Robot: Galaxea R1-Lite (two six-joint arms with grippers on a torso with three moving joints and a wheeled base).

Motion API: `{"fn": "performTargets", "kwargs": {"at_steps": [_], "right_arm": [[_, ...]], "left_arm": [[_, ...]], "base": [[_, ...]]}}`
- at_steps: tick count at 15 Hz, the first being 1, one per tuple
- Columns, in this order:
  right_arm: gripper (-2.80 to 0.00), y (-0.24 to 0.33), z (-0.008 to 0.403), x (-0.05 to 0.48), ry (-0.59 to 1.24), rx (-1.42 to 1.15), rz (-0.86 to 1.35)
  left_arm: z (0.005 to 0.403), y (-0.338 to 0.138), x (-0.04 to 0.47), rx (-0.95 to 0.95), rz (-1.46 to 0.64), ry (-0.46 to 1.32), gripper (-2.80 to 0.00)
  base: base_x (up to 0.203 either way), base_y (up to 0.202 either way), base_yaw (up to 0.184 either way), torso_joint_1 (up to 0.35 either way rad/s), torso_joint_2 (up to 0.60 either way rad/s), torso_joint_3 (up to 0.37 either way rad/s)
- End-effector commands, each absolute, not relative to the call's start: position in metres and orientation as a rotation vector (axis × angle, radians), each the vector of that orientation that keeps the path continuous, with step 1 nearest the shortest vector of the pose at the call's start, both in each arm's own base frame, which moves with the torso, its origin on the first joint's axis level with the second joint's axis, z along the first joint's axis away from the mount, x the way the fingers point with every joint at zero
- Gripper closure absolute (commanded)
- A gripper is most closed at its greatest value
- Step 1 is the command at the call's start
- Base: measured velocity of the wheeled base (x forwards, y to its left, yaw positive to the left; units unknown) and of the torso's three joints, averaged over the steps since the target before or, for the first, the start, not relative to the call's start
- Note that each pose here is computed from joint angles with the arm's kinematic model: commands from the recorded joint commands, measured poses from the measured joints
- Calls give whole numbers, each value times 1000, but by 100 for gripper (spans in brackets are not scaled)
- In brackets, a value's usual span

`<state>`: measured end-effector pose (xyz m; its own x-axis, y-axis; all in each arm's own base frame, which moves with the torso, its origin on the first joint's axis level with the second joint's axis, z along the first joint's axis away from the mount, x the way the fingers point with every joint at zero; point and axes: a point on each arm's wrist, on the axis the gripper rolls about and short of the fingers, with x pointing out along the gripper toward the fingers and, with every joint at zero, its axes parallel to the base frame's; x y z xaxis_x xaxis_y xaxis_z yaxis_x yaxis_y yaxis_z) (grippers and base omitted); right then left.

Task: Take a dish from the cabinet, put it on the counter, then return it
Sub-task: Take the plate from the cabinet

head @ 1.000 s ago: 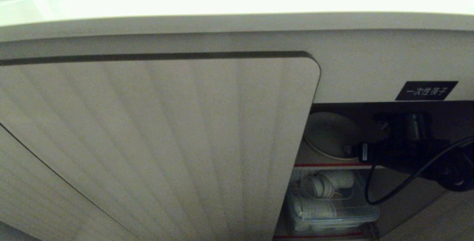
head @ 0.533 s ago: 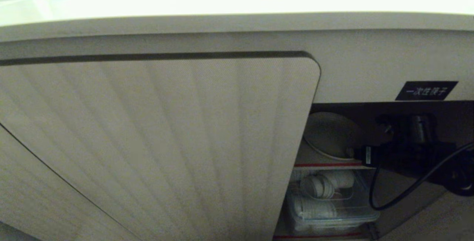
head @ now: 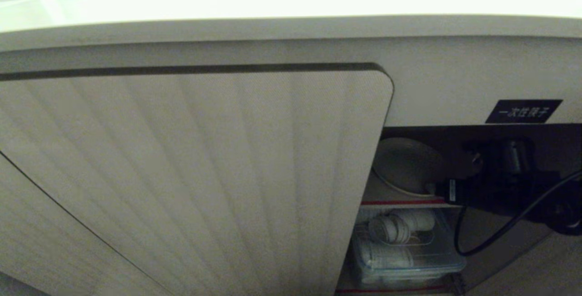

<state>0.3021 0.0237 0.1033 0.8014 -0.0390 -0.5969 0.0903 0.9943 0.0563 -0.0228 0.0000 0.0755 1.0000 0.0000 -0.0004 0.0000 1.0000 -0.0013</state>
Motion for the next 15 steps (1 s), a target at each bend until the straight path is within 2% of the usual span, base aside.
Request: {"fn": "performTargets", "kwargs": {"at_steps": [1, 15], "right_arm": [[-280, 24, 105, 308, 626, 87, -72], [-280, 21, 99, 319, 690, 134, -105]], "left_arm": [[75, 0, -23, -2, 0, 0, 0], [75, 0, -23, -2, 0, 0, 0]], "base": [[0, 0, 0, 0, 0, 0], [0, 0, 0, 0, 0, 0]]}}
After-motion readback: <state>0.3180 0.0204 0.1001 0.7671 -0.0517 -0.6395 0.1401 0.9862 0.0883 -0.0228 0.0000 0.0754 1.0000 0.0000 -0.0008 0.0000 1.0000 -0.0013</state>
